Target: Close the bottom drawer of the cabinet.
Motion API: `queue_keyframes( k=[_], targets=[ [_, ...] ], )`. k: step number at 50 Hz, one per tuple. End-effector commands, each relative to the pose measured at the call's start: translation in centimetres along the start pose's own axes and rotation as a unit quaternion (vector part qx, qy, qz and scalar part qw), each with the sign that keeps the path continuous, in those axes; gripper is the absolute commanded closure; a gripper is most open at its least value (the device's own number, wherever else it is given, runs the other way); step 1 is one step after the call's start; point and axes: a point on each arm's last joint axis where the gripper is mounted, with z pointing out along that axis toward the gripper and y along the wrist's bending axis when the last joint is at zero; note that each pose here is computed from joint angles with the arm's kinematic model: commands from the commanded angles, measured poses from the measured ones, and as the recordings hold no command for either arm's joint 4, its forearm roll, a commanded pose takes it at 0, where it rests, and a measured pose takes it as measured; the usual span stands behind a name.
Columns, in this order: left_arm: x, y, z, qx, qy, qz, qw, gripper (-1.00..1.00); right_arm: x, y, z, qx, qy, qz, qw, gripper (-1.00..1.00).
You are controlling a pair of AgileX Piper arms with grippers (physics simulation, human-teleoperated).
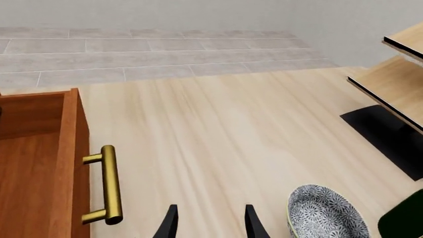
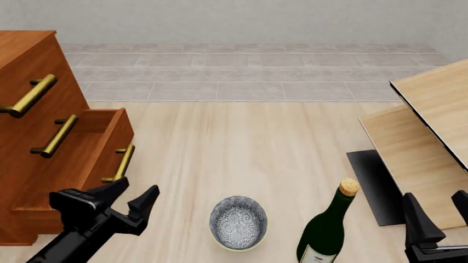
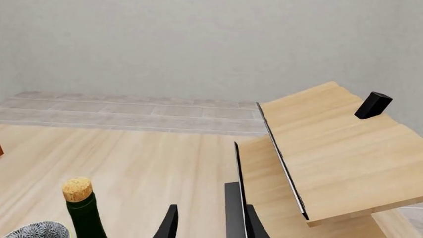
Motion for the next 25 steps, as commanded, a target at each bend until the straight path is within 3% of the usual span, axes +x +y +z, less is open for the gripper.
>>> queue_keyframes(
  k=[1, 11, 25],
  targets=[
    [2.0, 0.1, 2.7, -0.001, 0.033, -0.023, 0.9992, -1.0, 0.0, 0.0, 0.0, 0.001, 0.001, 0.0, 1.0, -1.0],
    [3.0, 1.1, 4.6, -0.023, 0.048, -0.034, 0.998, -1.0, 0.0, 0.0, 0.1, 0.0, 0.002, 0.002, 1.0, -1.0],
    [3.9, 4.3, 6.8, -0.089, 0.059, -0.03, 0.9938, -1.0, 0.0, 0.0, 0.1, -0.001, 0.003, 0.004, 1.0, -1.0]
  ],
)
